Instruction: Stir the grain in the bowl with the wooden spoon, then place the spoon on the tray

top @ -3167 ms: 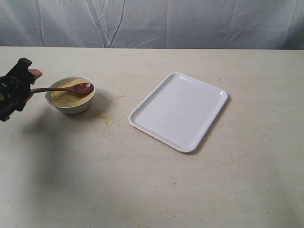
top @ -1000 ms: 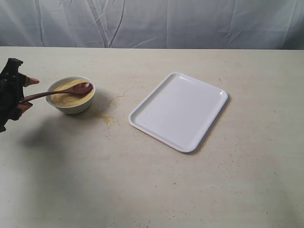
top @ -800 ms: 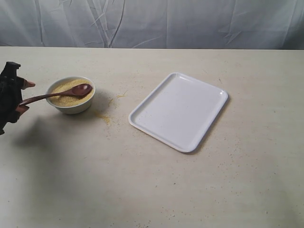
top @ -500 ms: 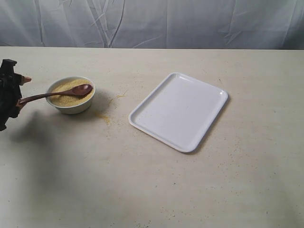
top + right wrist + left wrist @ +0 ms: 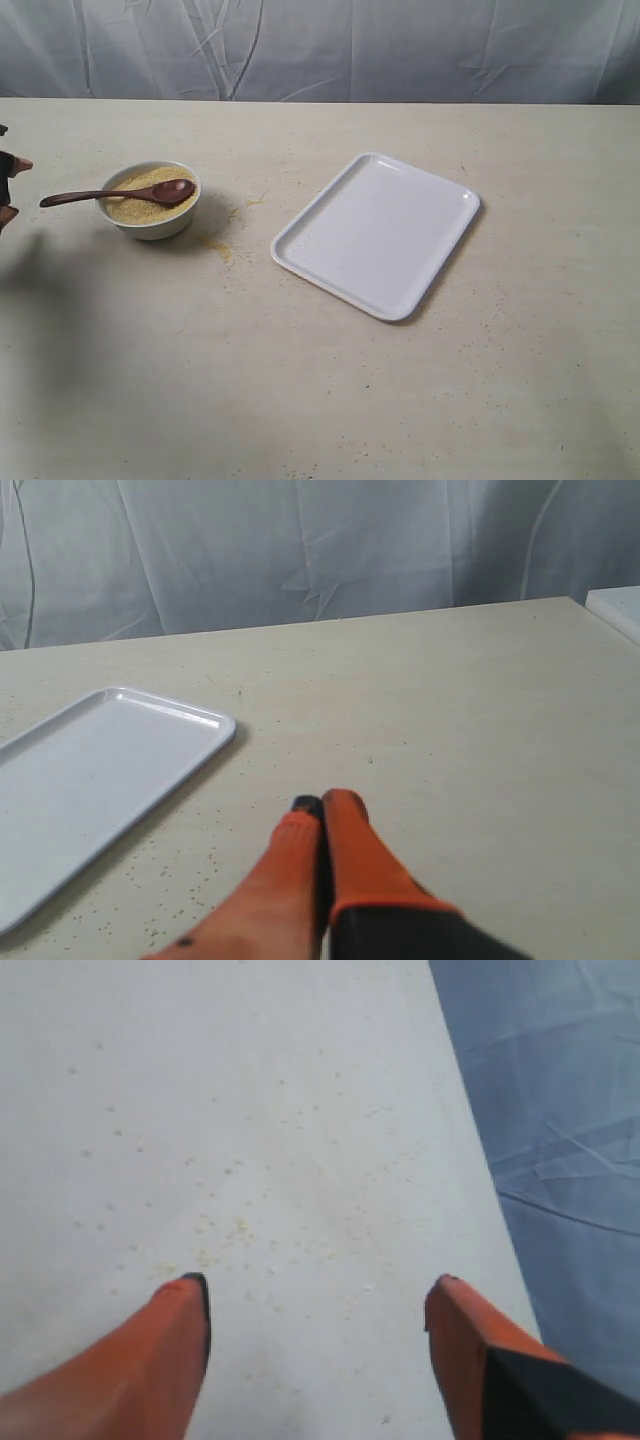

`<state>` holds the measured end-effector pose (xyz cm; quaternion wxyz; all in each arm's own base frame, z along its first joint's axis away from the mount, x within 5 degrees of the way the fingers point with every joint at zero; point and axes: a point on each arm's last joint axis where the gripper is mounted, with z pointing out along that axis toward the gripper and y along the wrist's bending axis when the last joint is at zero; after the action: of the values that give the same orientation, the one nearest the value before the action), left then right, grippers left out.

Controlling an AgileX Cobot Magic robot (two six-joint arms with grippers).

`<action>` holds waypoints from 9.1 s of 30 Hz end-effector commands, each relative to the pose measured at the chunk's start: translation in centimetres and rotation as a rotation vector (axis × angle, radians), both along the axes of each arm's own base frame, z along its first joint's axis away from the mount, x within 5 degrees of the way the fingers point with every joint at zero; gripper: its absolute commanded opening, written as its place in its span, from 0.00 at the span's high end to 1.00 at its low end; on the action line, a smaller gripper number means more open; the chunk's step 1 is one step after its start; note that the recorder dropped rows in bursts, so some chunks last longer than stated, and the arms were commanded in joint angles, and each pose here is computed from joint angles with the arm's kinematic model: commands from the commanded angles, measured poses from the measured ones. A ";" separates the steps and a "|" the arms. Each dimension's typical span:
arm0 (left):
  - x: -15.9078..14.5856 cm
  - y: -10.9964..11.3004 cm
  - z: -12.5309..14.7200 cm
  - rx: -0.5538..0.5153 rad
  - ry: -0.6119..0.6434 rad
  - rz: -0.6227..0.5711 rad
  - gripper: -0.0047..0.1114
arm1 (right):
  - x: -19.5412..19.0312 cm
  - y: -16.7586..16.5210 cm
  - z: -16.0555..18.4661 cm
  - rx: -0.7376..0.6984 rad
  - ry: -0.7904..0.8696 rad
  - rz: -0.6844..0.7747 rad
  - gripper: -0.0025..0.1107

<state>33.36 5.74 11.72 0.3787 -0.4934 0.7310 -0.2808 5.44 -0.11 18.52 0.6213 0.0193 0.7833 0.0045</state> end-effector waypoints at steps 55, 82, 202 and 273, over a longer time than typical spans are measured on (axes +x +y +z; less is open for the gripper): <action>-1.1 -1.7 5.2 -0.061 -0.619 -0.222 0.96 | 0.0 0.0 0.0 0.000 -0.013 0.003 0.98; 0.4 -7.9 5.1 0.599 -0.467 -0.626 0.96 | 0.0 0.0 0.0 0.000 -0.013 0.003 0.98; -1.6 -14.0 16.3 0.706 -0.786 -0.938 0.96 | 0.0 0.0 0.0 -0.002 -0.013 0.003 0.98; 7.7 -30.3 3.3 0.487 -0.214 -1.228 0.70 | 0.0 0.0 0.0 -0.002 -0.013 0.003 0.98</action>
<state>40.62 -25.28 13.42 0.3047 0.1457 0.8868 -0.3155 5.44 -0.11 18.52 0.6213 0.0193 0.7833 0.0045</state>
